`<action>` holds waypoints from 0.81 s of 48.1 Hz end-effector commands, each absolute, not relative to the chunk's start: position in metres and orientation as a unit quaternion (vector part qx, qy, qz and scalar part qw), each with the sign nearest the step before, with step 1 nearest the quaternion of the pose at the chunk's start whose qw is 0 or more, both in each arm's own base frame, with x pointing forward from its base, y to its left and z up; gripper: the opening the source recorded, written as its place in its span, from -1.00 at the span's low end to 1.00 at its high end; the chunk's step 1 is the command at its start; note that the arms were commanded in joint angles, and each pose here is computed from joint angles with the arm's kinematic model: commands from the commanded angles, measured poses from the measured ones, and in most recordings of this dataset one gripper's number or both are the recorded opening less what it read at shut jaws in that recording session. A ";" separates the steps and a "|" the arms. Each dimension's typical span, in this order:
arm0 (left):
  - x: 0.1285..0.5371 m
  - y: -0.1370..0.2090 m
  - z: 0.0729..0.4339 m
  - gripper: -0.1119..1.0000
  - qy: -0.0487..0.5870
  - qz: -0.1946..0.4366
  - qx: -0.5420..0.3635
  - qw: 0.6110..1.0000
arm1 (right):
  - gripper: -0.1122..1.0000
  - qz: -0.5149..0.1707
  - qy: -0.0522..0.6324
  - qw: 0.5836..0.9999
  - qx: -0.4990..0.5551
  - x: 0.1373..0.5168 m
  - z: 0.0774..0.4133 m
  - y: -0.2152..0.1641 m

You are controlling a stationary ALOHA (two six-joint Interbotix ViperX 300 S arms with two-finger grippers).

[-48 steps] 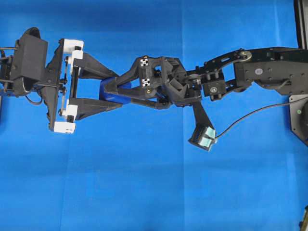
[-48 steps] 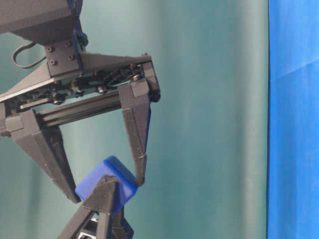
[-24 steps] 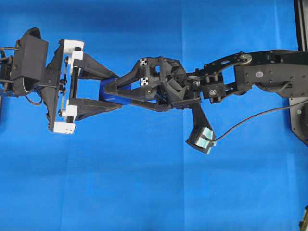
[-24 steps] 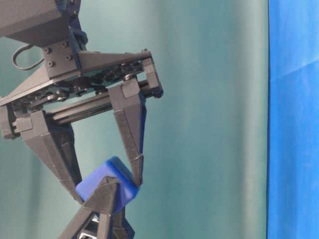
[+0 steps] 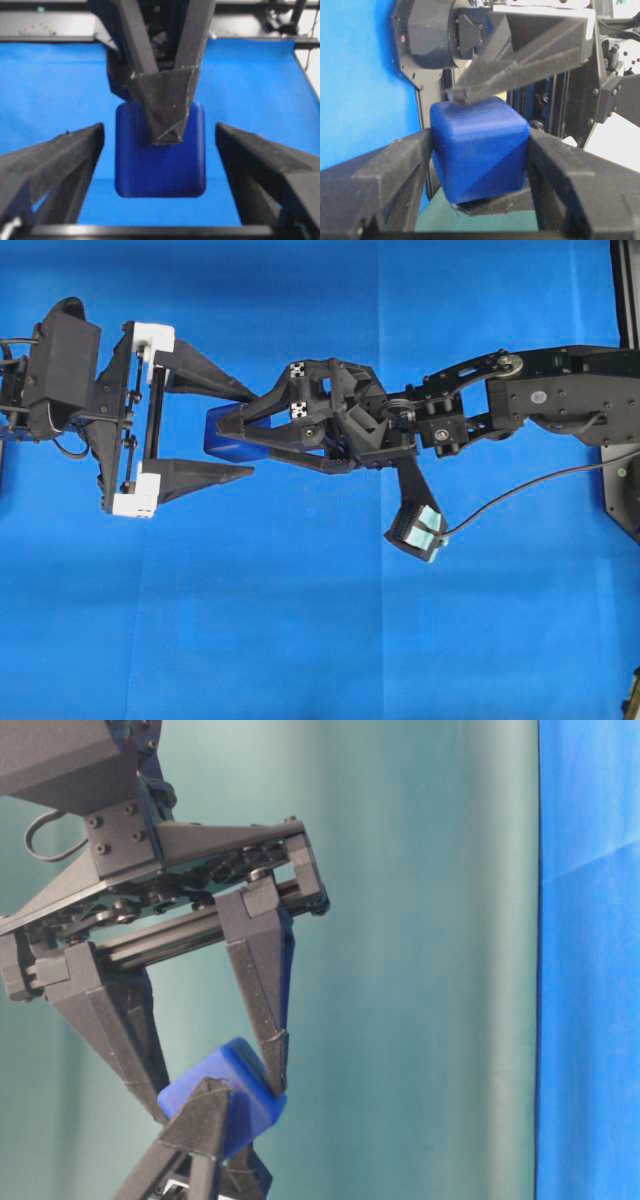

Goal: Handover the blue block to the right arm after grasping it with the left arm, then place it in the designated position.
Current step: 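Close the right gripper on the cube and open the left gripper, then pull the cube away from the left gripper with the right gripper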

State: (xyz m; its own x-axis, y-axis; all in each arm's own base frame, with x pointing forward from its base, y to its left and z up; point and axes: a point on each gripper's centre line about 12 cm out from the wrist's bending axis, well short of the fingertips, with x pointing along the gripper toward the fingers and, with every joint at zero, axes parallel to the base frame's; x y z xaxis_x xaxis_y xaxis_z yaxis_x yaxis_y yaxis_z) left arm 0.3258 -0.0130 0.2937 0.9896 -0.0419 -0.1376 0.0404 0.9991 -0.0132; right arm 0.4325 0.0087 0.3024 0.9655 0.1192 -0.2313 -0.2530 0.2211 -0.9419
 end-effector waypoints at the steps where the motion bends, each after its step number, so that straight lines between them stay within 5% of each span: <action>1: 0.327 -0.012 0.305 0.87 0.051 -0.020 -0.005 0.999 | 0.00 0.108 0.037 0.781 -0.613 0.433 0.319 0.011; 21: 0.326 -0.012 0.306 0.87 0.050 -0.020 -0.006 0.999 | -0.04 0.110 0.046 0.781 -0.613 0.426 0.316 0.011; 39: 0.319 -0.012 0.304 0.87 0.053 -0.020 -0.007 0.998 | -0.07 0.106 0.063 0.779 -0.615 0.374 0.315 0.010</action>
